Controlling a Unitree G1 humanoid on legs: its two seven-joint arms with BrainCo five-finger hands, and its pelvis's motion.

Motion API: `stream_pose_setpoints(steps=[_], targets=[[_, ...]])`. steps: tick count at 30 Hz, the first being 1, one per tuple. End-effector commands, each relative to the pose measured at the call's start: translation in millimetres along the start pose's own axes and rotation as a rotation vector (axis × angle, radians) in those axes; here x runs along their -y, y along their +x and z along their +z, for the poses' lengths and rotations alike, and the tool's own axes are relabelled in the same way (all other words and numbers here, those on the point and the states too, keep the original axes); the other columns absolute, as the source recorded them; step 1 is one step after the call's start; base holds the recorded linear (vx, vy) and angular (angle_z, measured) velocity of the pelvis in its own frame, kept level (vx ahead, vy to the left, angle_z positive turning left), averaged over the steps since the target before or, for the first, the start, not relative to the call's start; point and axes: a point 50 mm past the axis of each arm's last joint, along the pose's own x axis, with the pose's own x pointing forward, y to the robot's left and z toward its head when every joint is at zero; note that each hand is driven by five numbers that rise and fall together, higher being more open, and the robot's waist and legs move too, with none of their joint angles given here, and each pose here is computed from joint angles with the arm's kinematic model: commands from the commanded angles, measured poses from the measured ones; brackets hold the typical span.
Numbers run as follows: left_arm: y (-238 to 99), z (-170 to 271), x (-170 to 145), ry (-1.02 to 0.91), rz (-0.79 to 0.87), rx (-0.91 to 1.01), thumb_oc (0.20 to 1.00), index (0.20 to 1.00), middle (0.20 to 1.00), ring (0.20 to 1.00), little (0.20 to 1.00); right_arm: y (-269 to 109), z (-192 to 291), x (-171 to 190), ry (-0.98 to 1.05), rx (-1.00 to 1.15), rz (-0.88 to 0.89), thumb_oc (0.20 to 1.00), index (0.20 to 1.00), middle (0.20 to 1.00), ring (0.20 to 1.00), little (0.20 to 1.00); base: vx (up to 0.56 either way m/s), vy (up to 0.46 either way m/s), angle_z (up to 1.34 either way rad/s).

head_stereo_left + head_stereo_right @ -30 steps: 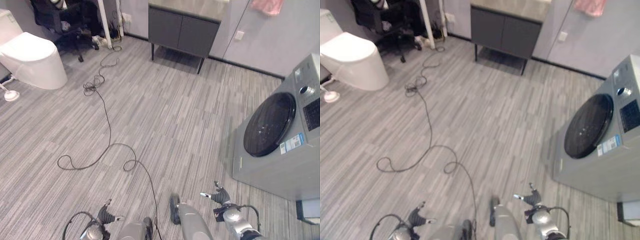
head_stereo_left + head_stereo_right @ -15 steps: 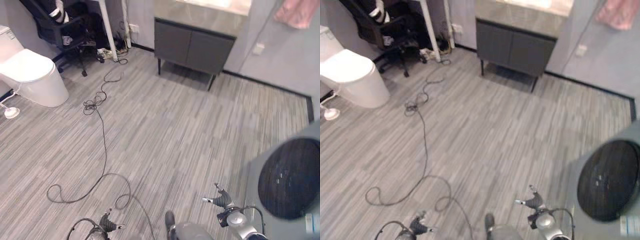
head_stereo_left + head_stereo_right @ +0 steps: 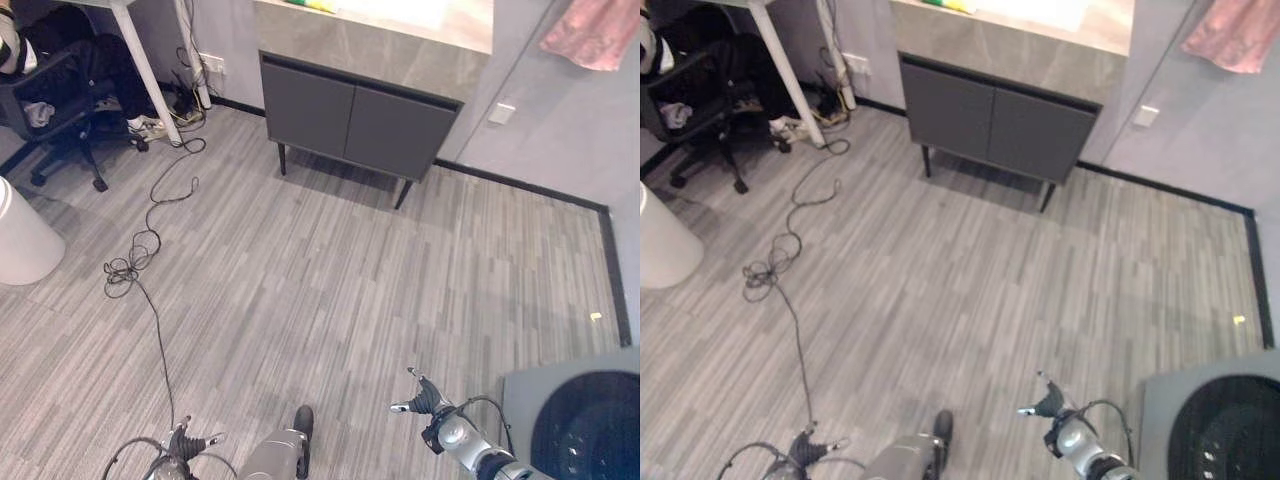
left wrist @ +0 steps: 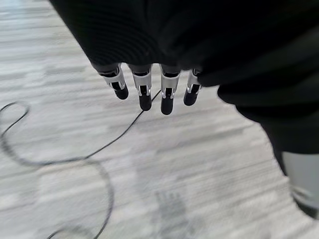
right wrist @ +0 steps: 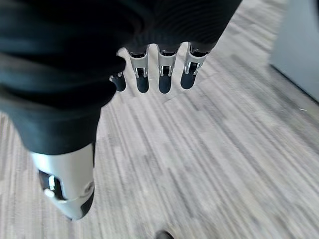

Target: Put brush and paste in cup on sink, flatten towel.

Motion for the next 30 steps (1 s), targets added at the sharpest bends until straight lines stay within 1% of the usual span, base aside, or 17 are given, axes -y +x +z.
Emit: stream_pose_setpoints(steps=[1,4,5,8,10,12,13,18,20,23,25,27,30], targets=[[-3.4,-10.1,-1.8,-0.027,0.002,-0.013,1.0,1.0,1.0,1.0,1.0,4.5,15.4,17.1,0.008,0.078,-0.037,1.0,1.0,1.0,1.0,1.0,0.48,0.413,-0.73],[-2.5,-4.5,-0.2,-0.017,-0.012,0.01,1.0,1.0,1.0,1.0,1.0,3.2,16.8,17.9,0.023,0.095,-0.036,1.0,1.0,1.0,1.0,1.0,0.44,0.321,-0.54],[-0.5,0.7,-4.7,0.011,-0.01,0.04,1.0,1.0,1.0,1.0,1.0,1.6,14.7,18.6,0.03,0.097,-0.038,1.0,1.0,1.0,1.0,1.0,0.48,0.219,0.11],[1.6,12.0,-2.3,0.015,-0.02,0.075,1.0,1.0,1.0,1.0,1.0,0.5,12.3,20.1,0.056,0.089,-0.052,1.0,1.0,1.0,1.0,1.0,0.72,0.104,0.06],[5.6,32.1,-2.0,0.051,-0.034,0.144,1.0,1.0,1.0,1.0,1.0,-3.6,2.8,16.8,0.061,0.057,-0.055,1.0,1.0,1.0,1.0,1.0,0.82,-0.041,0.44],[5.2,34.8,0.9,0.067,-0.046,0.157,1.0,1.0,1.0,1.0,1.0,-4.4,0.9,15.9,0.053,0.053,-0.051,1.0,1.0,1.0,1.0,1.0,0.64,-0.085,0.9],[3.5,32.6,6.5,0.095,-0.066,0.155,1.0,1.0,1.0,1.0,1.0,-9.4,-10.3,13.6,0.046,0.024,-0.045,1.0,1.0,1.0,1.0,1.0,0.77,-0.192,0.64],[-4.1,19.3,28.4,0.116,-0.148,0.101,1.0,1.0,1.0,1.0,1.0,-13.3,-22.7,19.4,0.012,-0.001,-0.039,1.0,1.0,1.0,1.0,1.0,0.58,-0.228,0.54],[-1.4,27.0,23.9,0.115,-0.124,0.125,1.0,1.0,1.0,1.0,1.0,-9.7,-18.9,29.7,-0.005,0.011,-0.073,1.0,1.0,1.0,1.0,1.0,0.39,-0.307,0.47],[-0.4,28.3,22.3,0.103,-0.111,0.119,1.0,1.0,1.0,1.0,1.0,-8.5,-19.1,31.5,-0.014,0.005,-0.082,1.0,1.0,1.0,1.0,1.0,0.26,-0.151,0.1],[2.1,36.1,18.5,0.098,-0.096,0.138,1.0,1.0,1.0,1.0,1.0,-6.0,-19.0,39.3,-0.04,-0.004,-0.114,1.0,1.0,1.0,1.0,1.0,0.39,-0.062,-0.01],[2.8,36.2,16.8,0.101,-0.099,0.138,1.0,1.0,1.0,1.0,1.0,-4.9,-18.7,40.6,-0.029,-0.012,-0.12,1.0,1.0,1.0,1.0,1.0,0.35,0.064,0.28],[2.4,30.3,15.2,0.113,-0.093,0.119,1.0,1.0,1.0,1.0,1.0,-2.0,-12.0,38.0,-0.032,0.004,-0.111,1.0,1.0,1.0,1.0,1.0,0.49,0.193,-0.49]])
